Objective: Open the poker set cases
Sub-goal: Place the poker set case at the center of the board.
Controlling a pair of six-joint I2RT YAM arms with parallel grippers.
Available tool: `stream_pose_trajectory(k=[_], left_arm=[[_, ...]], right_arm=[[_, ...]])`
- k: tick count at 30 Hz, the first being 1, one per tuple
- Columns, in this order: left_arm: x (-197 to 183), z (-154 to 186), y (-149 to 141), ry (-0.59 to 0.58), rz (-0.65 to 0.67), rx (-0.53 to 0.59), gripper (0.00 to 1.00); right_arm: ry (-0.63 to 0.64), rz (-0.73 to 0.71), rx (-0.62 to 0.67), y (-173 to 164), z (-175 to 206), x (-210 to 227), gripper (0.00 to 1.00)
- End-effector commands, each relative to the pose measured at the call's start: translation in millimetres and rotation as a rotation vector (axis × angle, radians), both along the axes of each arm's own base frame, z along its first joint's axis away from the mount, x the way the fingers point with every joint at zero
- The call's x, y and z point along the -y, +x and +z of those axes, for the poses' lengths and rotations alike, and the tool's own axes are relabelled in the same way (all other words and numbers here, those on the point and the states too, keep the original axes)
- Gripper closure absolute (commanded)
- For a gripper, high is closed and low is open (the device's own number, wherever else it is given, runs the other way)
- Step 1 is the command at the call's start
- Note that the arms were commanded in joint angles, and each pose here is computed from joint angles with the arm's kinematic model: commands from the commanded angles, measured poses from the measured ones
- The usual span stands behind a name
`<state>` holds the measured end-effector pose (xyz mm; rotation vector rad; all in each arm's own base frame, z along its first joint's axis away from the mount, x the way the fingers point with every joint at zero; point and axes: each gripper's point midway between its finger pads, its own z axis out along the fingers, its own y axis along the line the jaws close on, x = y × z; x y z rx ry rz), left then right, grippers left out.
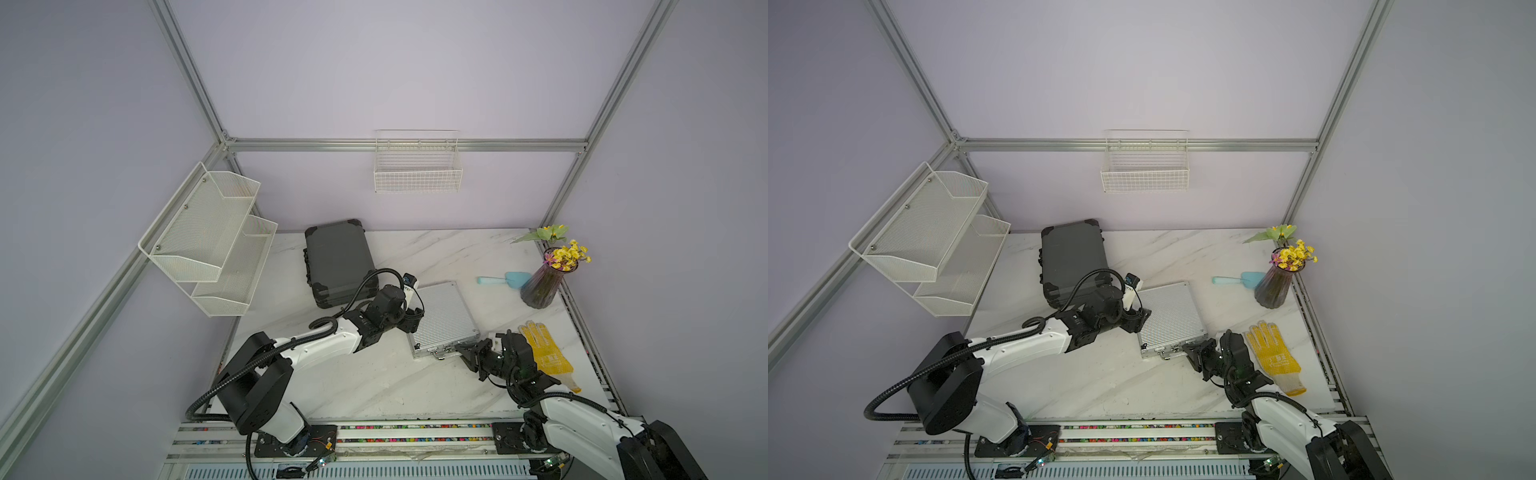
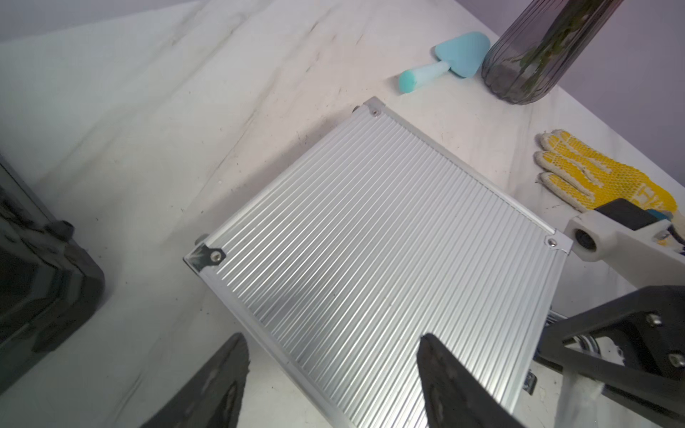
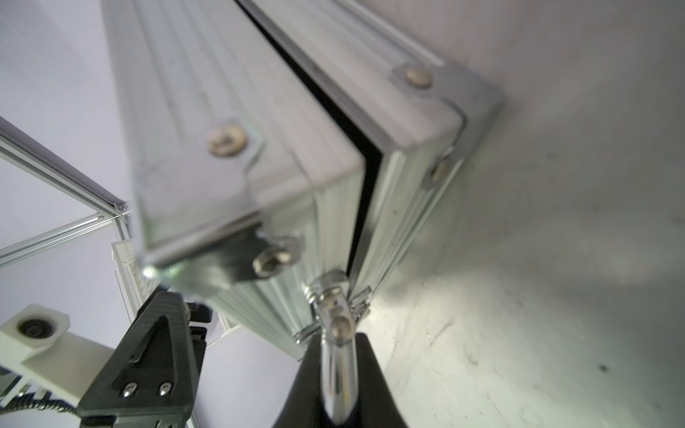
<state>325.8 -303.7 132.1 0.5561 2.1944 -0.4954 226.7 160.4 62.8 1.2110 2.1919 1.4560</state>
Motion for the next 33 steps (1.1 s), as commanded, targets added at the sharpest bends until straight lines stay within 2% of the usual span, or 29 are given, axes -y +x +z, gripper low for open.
stream_pose_trajectory(k=[1, 7, 18, 20, 24, 27, 29, 33], left_arm=[[-5, -22, 7, -0.06, 0.083, -0.073, 0.27], [-9, -41, 11, -0.128, 0.11, -0.133, 0.27], [-8, -70, 9, -0.139, 0.075, -0.224, 0.28], [-7, -72, 10, -0.141, 0.069, -0.233, 0.29], [-6, -76, 10, -0.146, 0.06, -0.252, 0.3], [-8, -80, 9, -0.143, 0.058, -0.263, 0.31], [-10, -84, 9, -0.133, 0.065, -0.271, 0.31], [-13, -91, 9, -0.114, 0.068, -0.283, 0.32]], right_arm=[[0.064, -0.042, 0.01, 8, 11, -1, 1.0], [0.052, -0.03, 0.003, 10, 11, -3, 1.0], [0.018, -0.031, 0.013, 15, 20, -2, 0.99], [0.017, -0.031, 0.017, 16, 23, -2, 0.95], [0.019, -0.032, 0.034, 19, 30, -3, 0.72], [0.023, -0.03, 0.035, 22, 33, -5, 0.62], [0.029, -0.023, 0.037, 24, 36, -7, 0.51], [0.032, -0.017, 0.051, 30, 44, -10, 0.49]])
